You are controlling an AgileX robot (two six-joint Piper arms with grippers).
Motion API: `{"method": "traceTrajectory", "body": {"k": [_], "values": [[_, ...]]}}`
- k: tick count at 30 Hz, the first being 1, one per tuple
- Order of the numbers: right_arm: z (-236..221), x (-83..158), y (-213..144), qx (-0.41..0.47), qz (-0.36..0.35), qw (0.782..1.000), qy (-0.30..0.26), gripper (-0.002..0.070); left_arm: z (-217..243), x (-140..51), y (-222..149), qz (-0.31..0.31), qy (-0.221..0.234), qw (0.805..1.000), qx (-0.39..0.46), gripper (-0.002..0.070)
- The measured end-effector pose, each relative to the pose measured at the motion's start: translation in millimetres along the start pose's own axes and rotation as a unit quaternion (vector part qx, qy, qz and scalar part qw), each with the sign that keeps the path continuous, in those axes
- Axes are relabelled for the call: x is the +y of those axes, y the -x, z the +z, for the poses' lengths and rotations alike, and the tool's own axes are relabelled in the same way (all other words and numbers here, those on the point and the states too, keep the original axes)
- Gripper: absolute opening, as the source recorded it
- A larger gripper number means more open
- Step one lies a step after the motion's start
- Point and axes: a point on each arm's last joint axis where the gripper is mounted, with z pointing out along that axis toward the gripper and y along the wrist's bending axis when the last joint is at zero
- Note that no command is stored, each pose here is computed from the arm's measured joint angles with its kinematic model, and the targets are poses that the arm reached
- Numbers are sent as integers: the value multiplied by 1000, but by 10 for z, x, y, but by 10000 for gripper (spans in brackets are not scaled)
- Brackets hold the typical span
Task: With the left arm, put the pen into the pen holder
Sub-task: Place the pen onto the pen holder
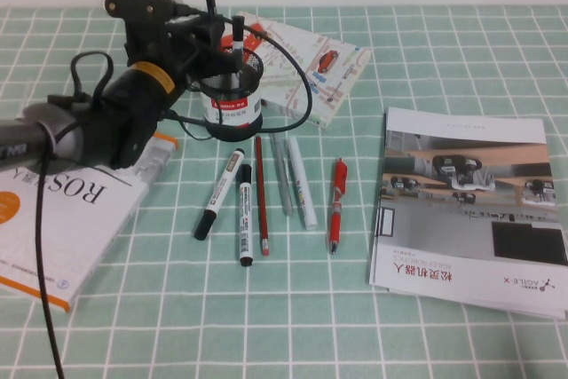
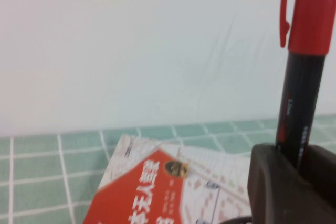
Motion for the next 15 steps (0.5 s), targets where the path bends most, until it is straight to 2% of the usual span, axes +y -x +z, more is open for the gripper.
{"method": "traceTrajectory", "body": {"k": [9, 15], "values": [[0, 0, 0, 0, 0, 1000, 0, -20, 34, 45, -169, 0, 16, 998, 55, 55], [0, 0, 0, 0, 0, 1000, 0, -20, 31, -2, -195, 45, -12, 997, 69, 65]]}}
